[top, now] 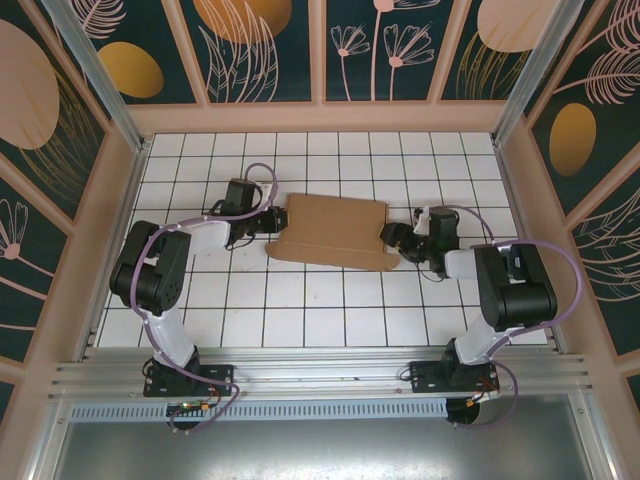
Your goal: Fold the paper box
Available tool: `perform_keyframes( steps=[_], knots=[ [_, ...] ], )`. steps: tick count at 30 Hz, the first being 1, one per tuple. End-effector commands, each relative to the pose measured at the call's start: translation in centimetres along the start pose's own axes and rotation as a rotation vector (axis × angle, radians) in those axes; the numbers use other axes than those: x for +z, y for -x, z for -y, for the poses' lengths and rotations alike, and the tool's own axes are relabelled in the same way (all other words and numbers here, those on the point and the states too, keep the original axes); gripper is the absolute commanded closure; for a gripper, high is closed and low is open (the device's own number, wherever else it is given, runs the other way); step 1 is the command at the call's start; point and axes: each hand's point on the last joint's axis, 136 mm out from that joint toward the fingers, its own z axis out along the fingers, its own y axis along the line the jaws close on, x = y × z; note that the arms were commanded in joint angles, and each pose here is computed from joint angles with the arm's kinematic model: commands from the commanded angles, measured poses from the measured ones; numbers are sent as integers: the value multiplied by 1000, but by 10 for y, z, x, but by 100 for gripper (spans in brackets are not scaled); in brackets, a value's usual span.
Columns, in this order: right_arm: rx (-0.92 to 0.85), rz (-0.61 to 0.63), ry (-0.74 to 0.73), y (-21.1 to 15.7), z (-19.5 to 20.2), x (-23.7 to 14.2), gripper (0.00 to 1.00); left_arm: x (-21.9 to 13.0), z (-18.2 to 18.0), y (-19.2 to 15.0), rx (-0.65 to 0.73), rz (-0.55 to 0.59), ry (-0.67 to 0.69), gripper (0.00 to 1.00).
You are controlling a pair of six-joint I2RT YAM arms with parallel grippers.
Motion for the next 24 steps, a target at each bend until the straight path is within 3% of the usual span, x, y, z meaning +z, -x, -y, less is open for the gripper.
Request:
perform_keyframes(
  steps=[1, 11, 24],
  knots=[
    [24, 17, 82, 4, -8, -8, 36, 7, -38, -97, -100, -293, 66, 91],
    [58, -14, 180, 4, -18, -9, 30, 1, -43, -95, -200, -290, -79, 100],
    [57, -92, 226, -29, -36, -7, 25, 8, -52, -101, -252, -307, -78, 100]
  ],
)
